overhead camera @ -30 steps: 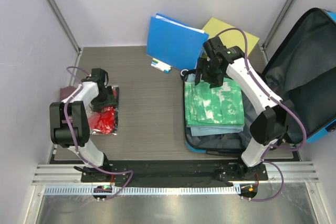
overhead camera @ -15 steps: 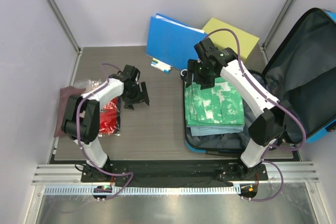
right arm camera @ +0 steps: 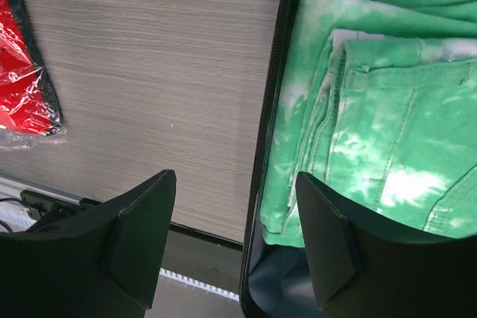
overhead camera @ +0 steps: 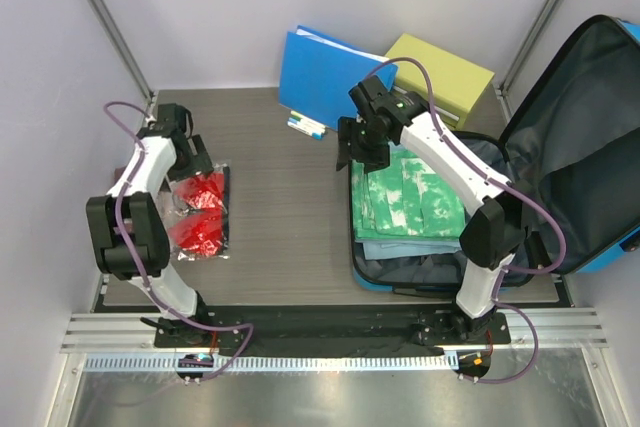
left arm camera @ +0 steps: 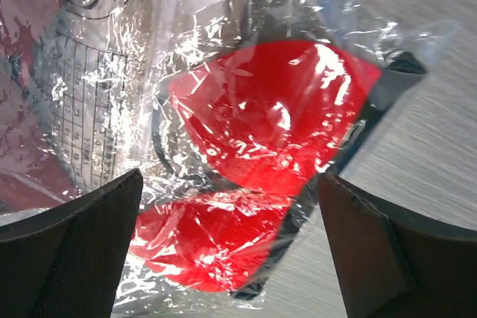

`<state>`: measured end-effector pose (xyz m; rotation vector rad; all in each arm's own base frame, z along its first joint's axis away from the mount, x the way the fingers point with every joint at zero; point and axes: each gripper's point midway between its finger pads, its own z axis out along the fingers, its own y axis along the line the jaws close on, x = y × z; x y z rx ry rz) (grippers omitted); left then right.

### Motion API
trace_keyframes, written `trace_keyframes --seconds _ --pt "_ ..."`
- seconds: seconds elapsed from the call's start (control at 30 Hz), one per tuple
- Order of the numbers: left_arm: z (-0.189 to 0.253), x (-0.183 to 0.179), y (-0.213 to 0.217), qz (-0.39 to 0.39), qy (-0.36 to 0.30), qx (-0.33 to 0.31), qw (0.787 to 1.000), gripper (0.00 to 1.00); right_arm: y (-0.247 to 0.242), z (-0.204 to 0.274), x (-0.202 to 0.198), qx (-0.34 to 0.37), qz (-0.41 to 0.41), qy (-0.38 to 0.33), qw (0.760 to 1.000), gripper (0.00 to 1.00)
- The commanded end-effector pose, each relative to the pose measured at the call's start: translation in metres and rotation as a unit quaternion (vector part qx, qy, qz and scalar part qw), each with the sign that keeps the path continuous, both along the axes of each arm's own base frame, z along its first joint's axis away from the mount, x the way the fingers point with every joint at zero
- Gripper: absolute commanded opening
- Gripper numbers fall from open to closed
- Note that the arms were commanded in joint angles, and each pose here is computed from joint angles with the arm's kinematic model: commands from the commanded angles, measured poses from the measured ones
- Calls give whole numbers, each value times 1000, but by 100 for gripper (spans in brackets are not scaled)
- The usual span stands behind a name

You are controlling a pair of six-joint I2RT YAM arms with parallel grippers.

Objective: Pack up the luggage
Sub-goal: Move the household item to the center of the board.

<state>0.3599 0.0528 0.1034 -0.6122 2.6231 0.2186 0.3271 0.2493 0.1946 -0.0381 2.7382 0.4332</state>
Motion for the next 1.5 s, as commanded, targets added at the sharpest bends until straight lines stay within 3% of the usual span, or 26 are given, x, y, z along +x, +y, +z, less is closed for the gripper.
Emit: trace_keyframes --seconds 0.0,0.17,0.27,0.37,0.4,0.5,0.53,0.93,1.17,1.33,1.47 --pt "-29 -14 12 -6 58 19 998 99 15 25 10 35 7 -31 999 72" --pt "-63 -23 -10 -17 76 -42 996 90 16 22 9 31 11 -29 999 71" --pt "-78 -26 -13 -13 84 -50 995 77 16 23 9 31 12 -30 999 72" --pt "-85 -30 -13 -16 95 -52 994 62 15 24 10 31 10 -32 999 72" --pt "-86 -29 -14 -16 95 -54 994 52 15 24 9 30 11 -32 999 72" --pt "-87 -30 -22 -15 90 -77 993 34 13 24 9 27 10 -33 999 71" --pt "-87 -31 -29 -12 86 -96 992 33 12 23 10 25 7 -33 999 72" --pt "-90 -25 -101 5 53 -220 974 27 23 16 7 19 18 -28 999 71" --pt "-56 1 -184 -50 19 -260 964 32 38 13 2 18 26 -27 999 71" --pt "-26 19 -202 -45 -17 -291 956 47 55 11 -2 25 33 -26 999 71" --pt "1 27 -206 -60 -40 -301 951 71 81 3 -7 49 48 -13 998 71"
